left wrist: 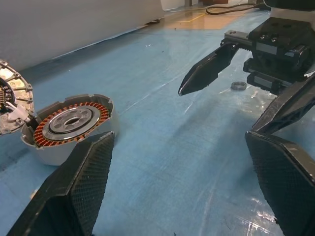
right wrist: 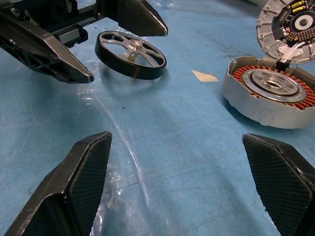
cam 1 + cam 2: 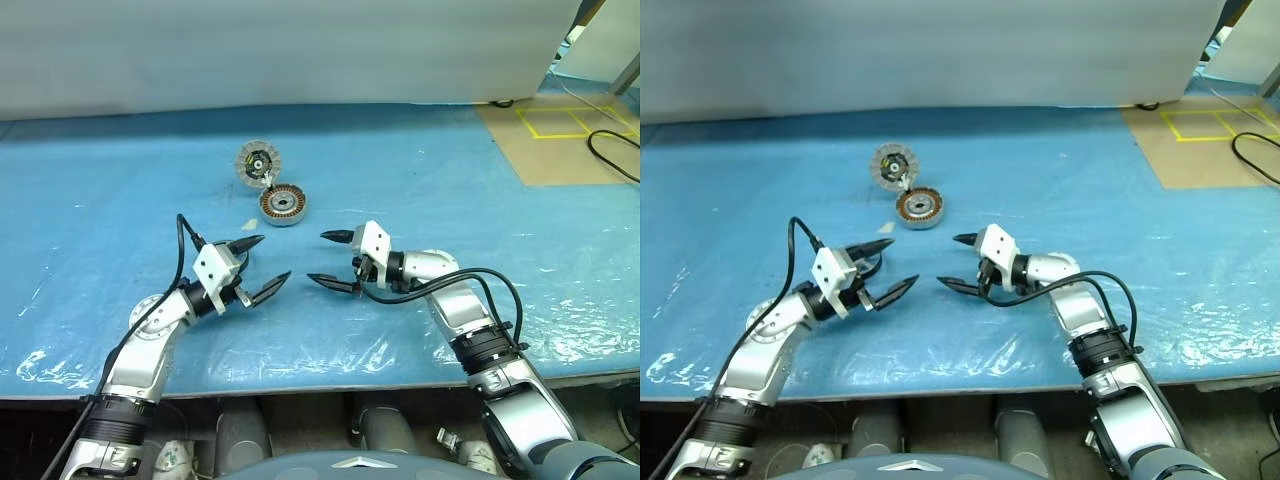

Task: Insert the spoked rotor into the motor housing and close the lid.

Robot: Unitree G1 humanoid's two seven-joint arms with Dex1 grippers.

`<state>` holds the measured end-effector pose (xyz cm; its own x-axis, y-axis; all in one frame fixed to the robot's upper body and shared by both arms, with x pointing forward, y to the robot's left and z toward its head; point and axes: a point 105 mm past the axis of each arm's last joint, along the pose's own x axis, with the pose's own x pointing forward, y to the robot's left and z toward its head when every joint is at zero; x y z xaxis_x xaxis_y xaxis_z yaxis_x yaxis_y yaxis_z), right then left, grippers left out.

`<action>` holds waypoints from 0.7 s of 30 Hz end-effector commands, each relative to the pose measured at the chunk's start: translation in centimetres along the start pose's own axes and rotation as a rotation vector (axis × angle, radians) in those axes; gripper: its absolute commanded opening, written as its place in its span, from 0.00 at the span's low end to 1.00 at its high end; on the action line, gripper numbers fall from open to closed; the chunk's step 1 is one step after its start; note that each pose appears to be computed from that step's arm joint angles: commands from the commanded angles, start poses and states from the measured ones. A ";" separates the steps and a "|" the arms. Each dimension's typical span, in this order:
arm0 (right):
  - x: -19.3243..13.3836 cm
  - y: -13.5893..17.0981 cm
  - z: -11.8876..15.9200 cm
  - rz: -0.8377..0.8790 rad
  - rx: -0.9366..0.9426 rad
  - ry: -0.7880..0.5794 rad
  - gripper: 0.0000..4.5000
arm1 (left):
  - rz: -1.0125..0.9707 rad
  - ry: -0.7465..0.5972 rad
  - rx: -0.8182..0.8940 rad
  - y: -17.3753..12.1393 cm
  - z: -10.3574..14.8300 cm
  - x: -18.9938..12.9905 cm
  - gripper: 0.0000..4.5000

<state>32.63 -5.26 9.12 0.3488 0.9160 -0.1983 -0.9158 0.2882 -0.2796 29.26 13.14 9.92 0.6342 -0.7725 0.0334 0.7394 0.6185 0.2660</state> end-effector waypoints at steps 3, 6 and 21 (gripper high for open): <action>0.1 -0.2 1.0 0.004 -0.040 -0.024 1.00 | 0.008 -0.040 0.038 0.2 1.2 -0.1 0.99; 0.1 -0.2 1.1 0.004 -0.038 -0.026 1.00 | 0.008 -0.039 0.039 0.3 1.2 -0.2 0.99; 0.5 -0.3 1.6 0.022 -0.056 -0.047 1.00 | 0.005 -0.035 0.034 0.1 1.0 -0.1 0.99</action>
<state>32.77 -5.01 9.47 0.3411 0.9204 -0.1910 -0.9156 0.2793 -0.2891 29.25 13.14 9.92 0.6343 -0.7724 0.0339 0.7392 0.6187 0.2662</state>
